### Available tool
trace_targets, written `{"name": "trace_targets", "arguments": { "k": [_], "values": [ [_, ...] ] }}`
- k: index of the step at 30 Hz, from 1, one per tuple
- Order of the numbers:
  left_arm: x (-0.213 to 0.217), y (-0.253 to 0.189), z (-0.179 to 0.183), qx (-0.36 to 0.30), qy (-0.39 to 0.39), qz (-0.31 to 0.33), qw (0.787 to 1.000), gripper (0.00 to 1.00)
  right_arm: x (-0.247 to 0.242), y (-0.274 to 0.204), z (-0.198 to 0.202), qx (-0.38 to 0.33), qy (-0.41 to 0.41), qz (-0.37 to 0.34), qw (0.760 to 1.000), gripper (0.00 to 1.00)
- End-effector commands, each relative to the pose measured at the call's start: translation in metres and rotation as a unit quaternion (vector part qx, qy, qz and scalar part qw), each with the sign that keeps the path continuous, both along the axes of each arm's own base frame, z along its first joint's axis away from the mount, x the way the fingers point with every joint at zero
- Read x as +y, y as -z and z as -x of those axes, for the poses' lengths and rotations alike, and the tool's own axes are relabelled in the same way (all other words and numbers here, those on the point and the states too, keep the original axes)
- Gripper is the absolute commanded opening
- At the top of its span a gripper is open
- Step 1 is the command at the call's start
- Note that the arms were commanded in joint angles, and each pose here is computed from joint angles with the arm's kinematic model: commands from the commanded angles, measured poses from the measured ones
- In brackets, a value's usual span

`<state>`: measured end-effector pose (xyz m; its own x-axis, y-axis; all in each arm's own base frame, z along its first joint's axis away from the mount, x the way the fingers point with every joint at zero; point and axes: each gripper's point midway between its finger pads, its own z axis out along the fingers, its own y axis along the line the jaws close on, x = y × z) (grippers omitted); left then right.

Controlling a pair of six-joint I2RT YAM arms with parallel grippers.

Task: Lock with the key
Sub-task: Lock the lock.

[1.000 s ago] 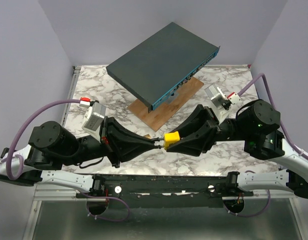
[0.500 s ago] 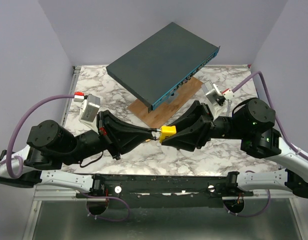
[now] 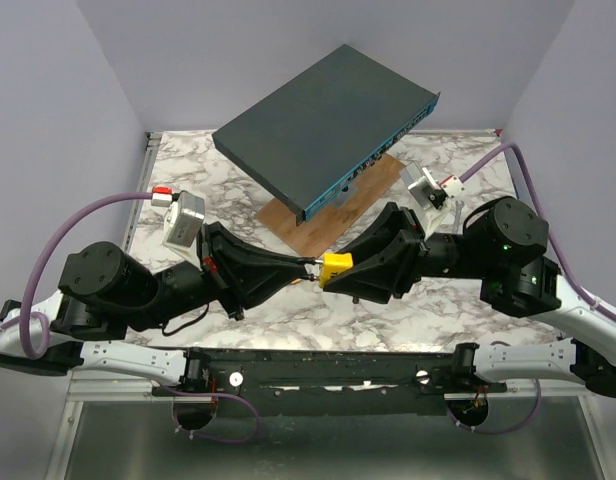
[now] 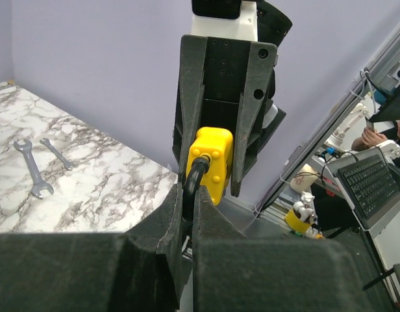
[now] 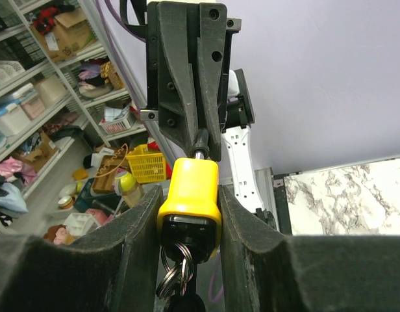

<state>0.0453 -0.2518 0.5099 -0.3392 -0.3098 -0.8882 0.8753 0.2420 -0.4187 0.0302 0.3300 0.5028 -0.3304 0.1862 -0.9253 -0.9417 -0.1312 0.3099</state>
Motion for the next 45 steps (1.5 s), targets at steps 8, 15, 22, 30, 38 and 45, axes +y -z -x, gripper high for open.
{"name": "trace_targets", "arguments": {
  "k": [8, 15, 22, 30, 38, 45],
  "values": [
    [-0.035, 0.066, -0.008, 0.026, -0.018, -0.097, 0.995, 0.00, 0.038, 0.023, -0.023, -0.003, 0.051, 0.028, 0.998, 0.01],
    [-0.036, 0.071, -0.001, 0.040, -0.001, -0.092, 0.995, 0.00, 0.048, 0.034, -0.030, -0.004, 0.061, 0.051, 0.997, 0.01],
    [-0.043, 0.063, 0.022, 0.021, 0.066, -0.069, 0.995, 0.00, 0.048, 0.043, -0.039, 0.002, 0.087, 0.071, 0.994, 0.01],
    [-0.042, 0.058, 0.054, -0.002, 0.159, -0.053, 0.986, 0.00, 0.052, 0.054, -0.044, 0.014, 0.097, 0.080, 0.992, 0.01],
    [-0.049, 0.068, 0.065, 0.008, 0.188, -0.065, 0.980, 0.00, 0.058, 0.046, -0.048, 0.013, 0.103, 0.077, 0.992, 0.01],
    [-0.050, 0.084, 0.065, 0.026, 0.185, -0.078, 0.979, 0.00, 0.065, 0.041, -0.060, 0.028, 0.130, 0.071, 0.989, 0.01]
  ]
}}
